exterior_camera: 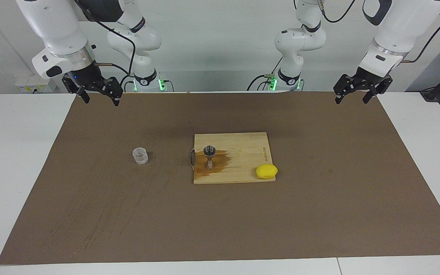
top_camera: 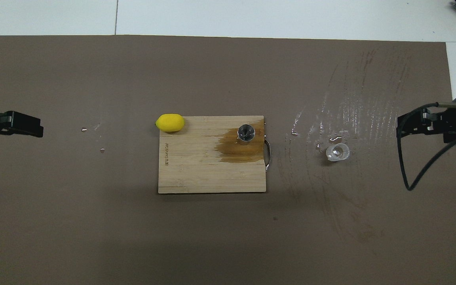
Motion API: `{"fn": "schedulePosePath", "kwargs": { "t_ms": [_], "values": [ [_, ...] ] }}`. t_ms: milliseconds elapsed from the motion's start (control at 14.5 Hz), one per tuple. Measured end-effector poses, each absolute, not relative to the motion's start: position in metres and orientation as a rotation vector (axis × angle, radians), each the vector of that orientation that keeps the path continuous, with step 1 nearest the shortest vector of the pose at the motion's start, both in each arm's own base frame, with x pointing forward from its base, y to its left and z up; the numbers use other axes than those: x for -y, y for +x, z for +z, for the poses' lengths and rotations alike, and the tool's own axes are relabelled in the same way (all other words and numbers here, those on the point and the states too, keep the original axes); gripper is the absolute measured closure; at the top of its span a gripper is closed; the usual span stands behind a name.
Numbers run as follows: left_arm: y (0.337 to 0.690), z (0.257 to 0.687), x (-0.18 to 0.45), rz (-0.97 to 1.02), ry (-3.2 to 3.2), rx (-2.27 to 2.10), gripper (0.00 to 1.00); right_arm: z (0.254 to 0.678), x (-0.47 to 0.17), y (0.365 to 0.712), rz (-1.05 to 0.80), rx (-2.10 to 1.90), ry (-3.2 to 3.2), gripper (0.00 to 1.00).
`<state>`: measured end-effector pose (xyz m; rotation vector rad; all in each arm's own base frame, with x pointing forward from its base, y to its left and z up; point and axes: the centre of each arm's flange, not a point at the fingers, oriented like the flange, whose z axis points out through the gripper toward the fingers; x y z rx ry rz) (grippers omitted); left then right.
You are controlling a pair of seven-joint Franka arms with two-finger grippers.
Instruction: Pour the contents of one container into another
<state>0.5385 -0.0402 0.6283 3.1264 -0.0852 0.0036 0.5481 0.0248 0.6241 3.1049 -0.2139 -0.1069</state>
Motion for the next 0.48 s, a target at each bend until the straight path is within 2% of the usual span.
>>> {"fn": "schedulePosePath", "kwargs": {
  "t_ms": [484],
  "values": [
    [0.5385,0.6283,0.0402,0.004,3.126,0.085,0.00,0.6235,-0.0232,0.5479,-0.113,0.218,3.104,0.00]
  ]
}}
